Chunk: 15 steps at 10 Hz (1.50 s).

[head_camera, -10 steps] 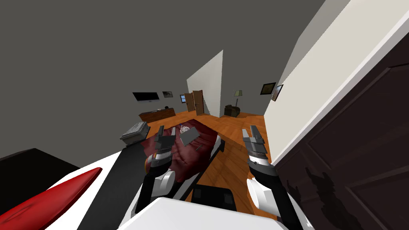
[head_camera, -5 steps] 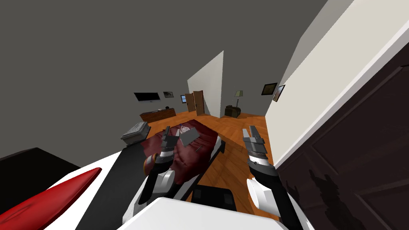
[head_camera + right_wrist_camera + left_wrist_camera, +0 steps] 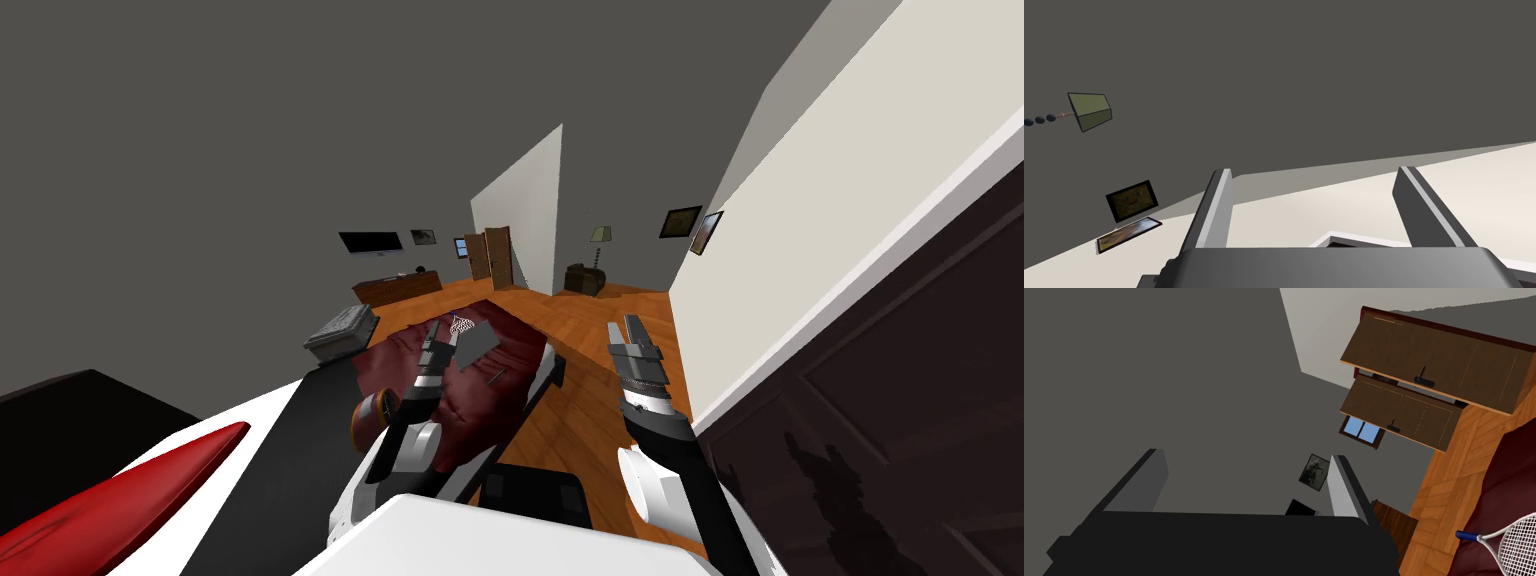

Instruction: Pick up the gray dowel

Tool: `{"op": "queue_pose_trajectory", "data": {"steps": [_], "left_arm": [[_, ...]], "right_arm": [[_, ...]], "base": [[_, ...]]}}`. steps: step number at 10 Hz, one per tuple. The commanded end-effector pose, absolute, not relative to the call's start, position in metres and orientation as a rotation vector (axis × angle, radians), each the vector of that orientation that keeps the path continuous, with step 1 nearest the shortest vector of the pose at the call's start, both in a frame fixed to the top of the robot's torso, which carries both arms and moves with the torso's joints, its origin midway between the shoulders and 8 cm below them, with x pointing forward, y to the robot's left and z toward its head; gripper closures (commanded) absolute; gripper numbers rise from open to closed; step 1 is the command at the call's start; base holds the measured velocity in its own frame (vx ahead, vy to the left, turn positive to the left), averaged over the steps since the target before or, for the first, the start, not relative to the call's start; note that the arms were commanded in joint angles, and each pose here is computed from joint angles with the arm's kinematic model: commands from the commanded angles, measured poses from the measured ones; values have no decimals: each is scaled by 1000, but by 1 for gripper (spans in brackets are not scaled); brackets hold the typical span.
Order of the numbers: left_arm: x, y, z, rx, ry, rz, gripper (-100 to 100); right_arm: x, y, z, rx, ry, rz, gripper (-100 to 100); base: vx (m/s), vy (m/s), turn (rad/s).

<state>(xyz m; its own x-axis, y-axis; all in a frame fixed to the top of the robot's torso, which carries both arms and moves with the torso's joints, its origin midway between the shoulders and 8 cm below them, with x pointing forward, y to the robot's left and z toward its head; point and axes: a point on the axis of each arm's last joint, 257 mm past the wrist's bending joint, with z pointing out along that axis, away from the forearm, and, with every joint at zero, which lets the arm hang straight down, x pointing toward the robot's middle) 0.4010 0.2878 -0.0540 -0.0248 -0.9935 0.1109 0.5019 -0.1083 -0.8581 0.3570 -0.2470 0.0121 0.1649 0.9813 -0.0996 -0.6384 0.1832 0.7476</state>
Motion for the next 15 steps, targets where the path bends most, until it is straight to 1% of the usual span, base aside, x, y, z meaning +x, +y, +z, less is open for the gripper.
{"op": "queue_pose_trajectory", "data": {"steps": [1,5,9,10,14,15], "left_arm": [[416,290,-79,-963,794,-1480,-100],[435,294,-117,-1069,846,-1462,-100],[460,300,-179,-1244,920,-1426,-100],[460,300,-180,-1246,921,-1425,-100],[473,303,-225,-1374,969,-1391,-100],[478,303,-248,-1440,993,-1371,-100]], "right_arm": [[357,-247,12,633,668,1270,0],[357,-247,12,633,668,1270,0],[357,-247,12,633,668,1270,0],[357,-247,12,633,668,1270,0],[357,-247,12,633,668,1270,0],[357,-247,12,633,668,1270,0]], "base": [[59,-16,42],[61,-25,27],[69,-19,32],[52,-25,21],[53,-22,25],[52,-17,38]]}}
